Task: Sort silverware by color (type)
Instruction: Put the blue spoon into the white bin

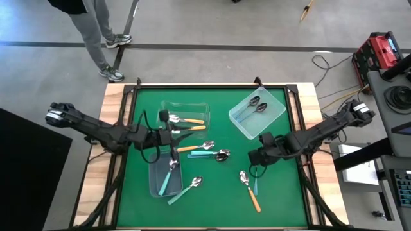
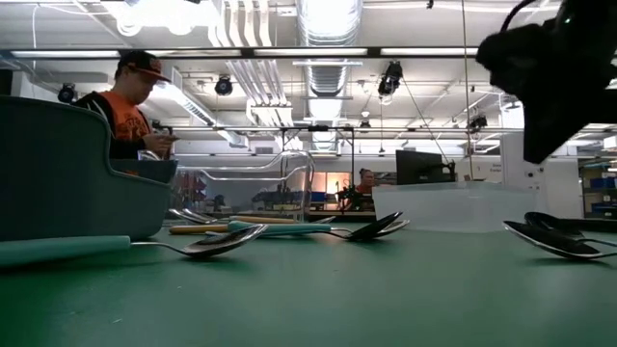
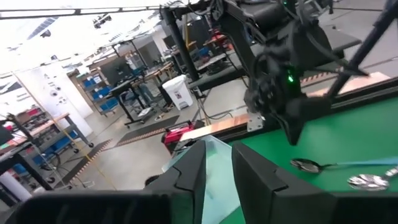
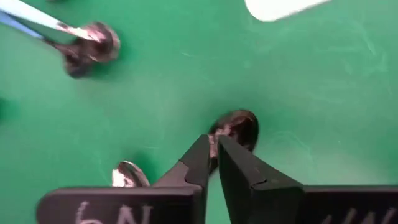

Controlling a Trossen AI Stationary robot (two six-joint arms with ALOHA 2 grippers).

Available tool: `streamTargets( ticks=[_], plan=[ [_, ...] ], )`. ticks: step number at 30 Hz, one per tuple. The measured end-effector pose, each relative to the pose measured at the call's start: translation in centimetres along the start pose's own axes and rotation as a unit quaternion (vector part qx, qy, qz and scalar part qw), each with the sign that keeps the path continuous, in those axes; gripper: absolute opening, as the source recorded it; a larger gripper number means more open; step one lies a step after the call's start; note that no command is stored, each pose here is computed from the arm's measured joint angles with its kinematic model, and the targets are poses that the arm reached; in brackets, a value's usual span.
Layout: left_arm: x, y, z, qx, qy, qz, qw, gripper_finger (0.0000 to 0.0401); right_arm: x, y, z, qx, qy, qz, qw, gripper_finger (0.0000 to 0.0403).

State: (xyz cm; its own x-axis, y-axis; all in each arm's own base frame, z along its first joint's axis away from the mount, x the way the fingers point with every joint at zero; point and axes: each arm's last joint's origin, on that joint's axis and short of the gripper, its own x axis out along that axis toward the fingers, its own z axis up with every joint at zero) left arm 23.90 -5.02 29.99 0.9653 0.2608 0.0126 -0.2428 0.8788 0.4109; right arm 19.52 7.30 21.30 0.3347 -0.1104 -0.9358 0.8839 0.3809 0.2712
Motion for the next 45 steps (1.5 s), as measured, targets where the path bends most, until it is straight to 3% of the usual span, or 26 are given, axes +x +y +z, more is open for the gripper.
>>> streamTargets(
  ticks=[11,17,26,36,39,45],
  plan=[
    [0.2,2.8,-0.3,0.015,0.007,0.058,0.998,0.0091,2.9,1.8,-0.7,0.096,0.077,-0.015,0.992,0.0199],
    [0.6,3.7,-0.8,0.039,0.02,0.077,0.996,0.0091,4.7,3.3,-1.4,0.128,0.122,-0.061,0.982,0.0226],
    [1.0,4.7,-1.4,0.067,0.037,0.099,0.992,0.0091,7.5,4.2,-2.2,0.128,0.143,-0.124,0.974,0.0182],
    [1.3,6.5,-1.1,0.114,0.043,0.128,0.984,0.0091,8.7,3.9,-2.1,0.126,0.13,-0.153,0.971,0.0059],
    [1.5,7.1,-0.8,0.114,0.021,0.107,0.987,0.0091,8.9,3.8,-2.1,0.124,0.119,-0.157,0.972,0.0019],
    [1.8,7.9,-0.9,0.092,-0.033,0.034,0.995,0.0091,8.4,3.8,-1.9,0.129,0.105,-0.151,0.974,0.0014]
  ],
)
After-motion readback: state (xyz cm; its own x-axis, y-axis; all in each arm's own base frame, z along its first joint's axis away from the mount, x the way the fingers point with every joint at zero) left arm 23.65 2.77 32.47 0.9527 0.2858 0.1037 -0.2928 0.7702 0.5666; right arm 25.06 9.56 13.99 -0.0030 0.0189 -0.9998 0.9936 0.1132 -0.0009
